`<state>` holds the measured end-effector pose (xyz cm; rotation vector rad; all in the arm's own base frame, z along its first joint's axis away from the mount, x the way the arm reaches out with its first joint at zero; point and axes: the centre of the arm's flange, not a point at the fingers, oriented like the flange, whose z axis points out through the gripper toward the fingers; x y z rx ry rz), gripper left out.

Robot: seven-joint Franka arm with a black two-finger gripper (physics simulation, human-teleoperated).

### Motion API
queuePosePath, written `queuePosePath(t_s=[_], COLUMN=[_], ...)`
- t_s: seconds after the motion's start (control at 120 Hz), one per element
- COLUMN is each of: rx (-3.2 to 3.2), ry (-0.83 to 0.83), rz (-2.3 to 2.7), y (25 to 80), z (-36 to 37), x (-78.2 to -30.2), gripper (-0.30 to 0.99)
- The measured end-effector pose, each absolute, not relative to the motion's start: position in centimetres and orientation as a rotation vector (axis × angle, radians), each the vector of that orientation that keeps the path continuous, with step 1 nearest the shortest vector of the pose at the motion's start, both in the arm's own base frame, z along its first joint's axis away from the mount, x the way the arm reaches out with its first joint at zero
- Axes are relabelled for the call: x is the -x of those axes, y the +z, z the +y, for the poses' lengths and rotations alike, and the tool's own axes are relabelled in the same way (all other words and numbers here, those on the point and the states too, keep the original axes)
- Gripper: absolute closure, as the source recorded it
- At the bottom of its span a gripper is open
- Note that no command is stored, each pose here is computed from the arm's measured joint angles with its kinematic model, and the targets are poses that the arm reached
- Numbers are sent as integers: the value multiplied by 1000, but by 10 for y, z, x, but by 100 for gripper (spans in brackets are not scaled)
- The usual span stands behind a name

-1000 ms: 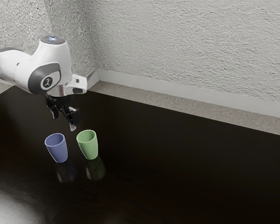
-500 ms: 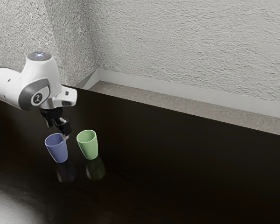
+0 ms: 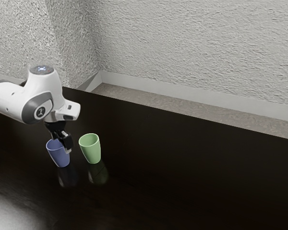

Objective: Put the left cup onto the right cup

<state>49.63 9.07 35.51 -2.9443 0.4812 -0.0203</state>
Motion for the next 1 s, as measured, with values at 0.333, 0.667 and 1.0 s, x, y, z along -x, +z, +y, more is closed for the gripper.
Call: queuePosePath(t_s=[0.333,0.667,1.0], rx=[2958,2975,2971], ry=[2,24,5], rz=[510,501,529], y=[330,303,292], z=[100,117,117], x=[-499,-501,-508], gripper=[0,2,28])
